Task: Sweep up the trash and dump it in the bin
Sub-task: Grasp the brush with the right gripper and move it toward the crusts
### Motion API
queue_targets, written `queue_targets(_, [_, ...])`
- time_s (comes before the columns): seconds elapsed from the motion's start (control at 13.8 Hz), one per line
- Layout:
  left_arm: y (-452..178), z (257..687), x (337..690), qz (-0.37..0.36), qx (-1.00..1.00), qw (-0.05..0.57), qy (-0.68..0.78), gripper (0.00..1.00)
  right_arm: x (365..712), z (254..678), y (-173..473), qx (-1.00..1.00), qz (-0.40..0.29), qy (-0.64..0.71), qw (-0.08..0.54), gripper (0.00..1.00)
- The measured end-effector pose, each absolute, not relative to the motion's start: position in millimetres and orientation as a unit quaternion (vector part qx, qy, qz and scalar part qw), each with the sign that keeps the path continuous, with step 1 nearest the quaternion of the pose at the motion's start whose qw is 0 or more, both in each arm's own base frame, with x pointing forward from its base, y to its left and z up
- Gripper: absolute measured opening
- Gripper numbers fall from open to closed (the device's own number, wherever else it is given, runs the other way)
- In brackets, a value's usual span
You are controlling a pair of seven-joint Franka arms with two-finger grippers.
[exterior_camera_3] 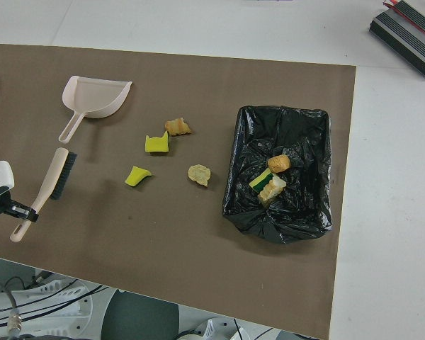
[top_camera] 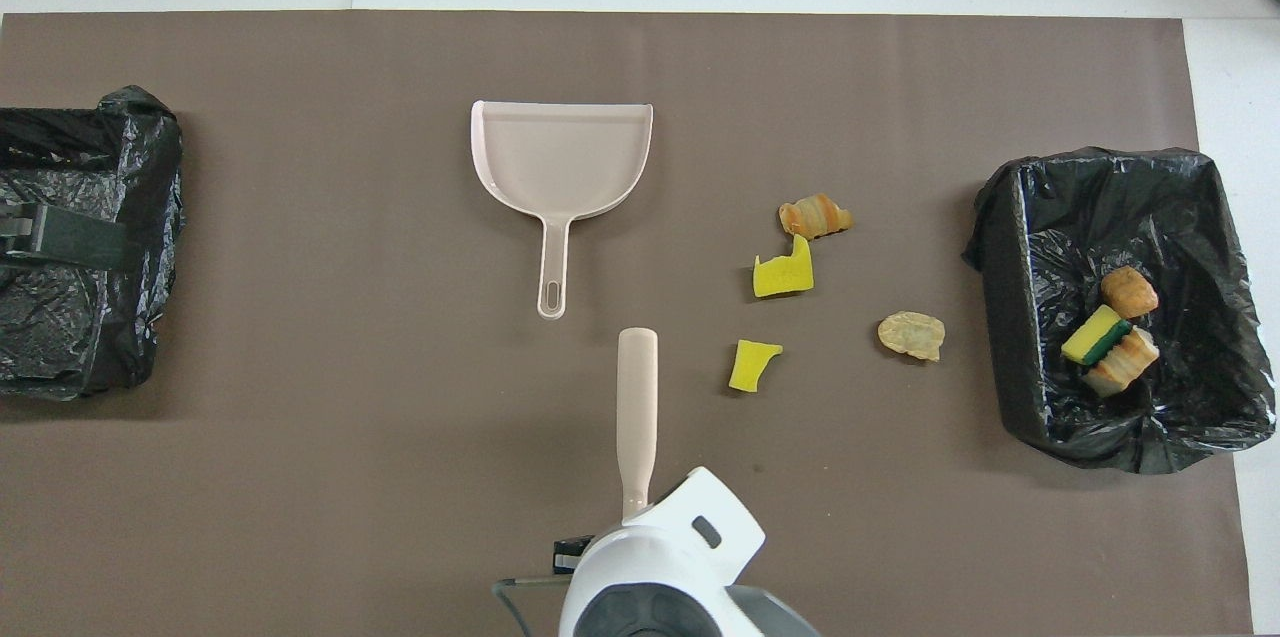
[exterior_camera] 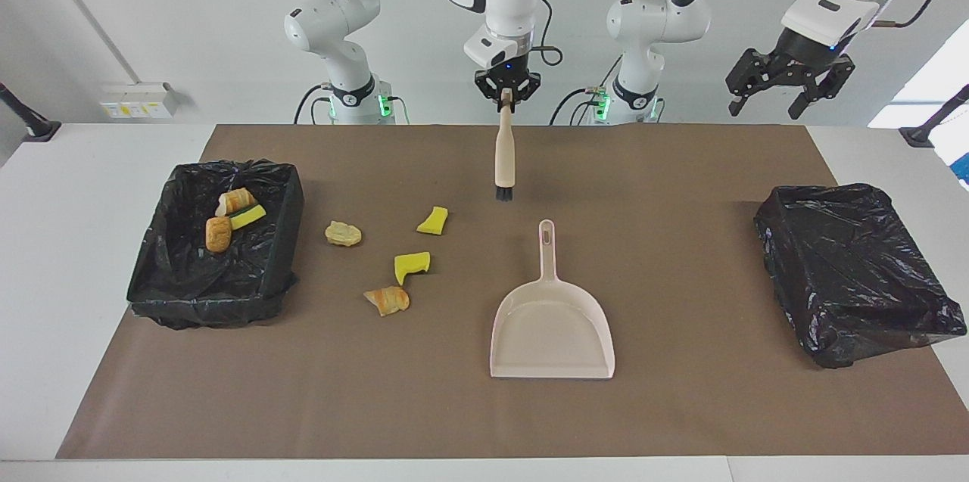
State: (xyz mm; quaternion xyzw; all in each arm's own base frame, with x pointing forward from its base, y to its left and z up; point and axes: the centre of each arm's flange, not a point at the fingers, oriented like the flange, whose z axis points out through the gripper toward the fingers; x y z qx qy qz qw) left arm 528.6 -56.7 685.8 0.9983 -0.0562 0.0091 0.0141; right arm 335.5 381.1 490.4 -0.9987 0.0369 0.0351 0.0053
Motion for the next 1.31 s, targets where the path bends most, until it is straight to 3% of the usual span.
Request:
queue_targets(0.36, [-56.7, 685.8, 528.6, 0.009, 0.998, 0.014, -0.056, 1.00, 415.4, 497.4, 267.1, -0.997, 0.056, 0.060, -0.002, 0.26])
queue_targets(0.58, [-56.7, 685.8, 528.6, 0.009, 0.998, 0.014, -0.056, 1.00, 443.2, 484.9, 198.8, -0.993, 0.077, 0.076, -0.039, 0.26])
queue_targets(0.94, [-56.7, 685.8, 528.6, 0.009, 0.998, 0.014, -0.056, 1.00, 437.8, 439.0, 133.7, -0.983, 0.122, 0.094, -0.101, 0.26])
queue_targets(1.31, [-56.7, 685.8, 528.6, 0.009, 0.998, 0.014, -0.056, 1.00, 422.7, 395.5, 80.3, -0.987, 0.104, 0.086, -0.092, 0.26])
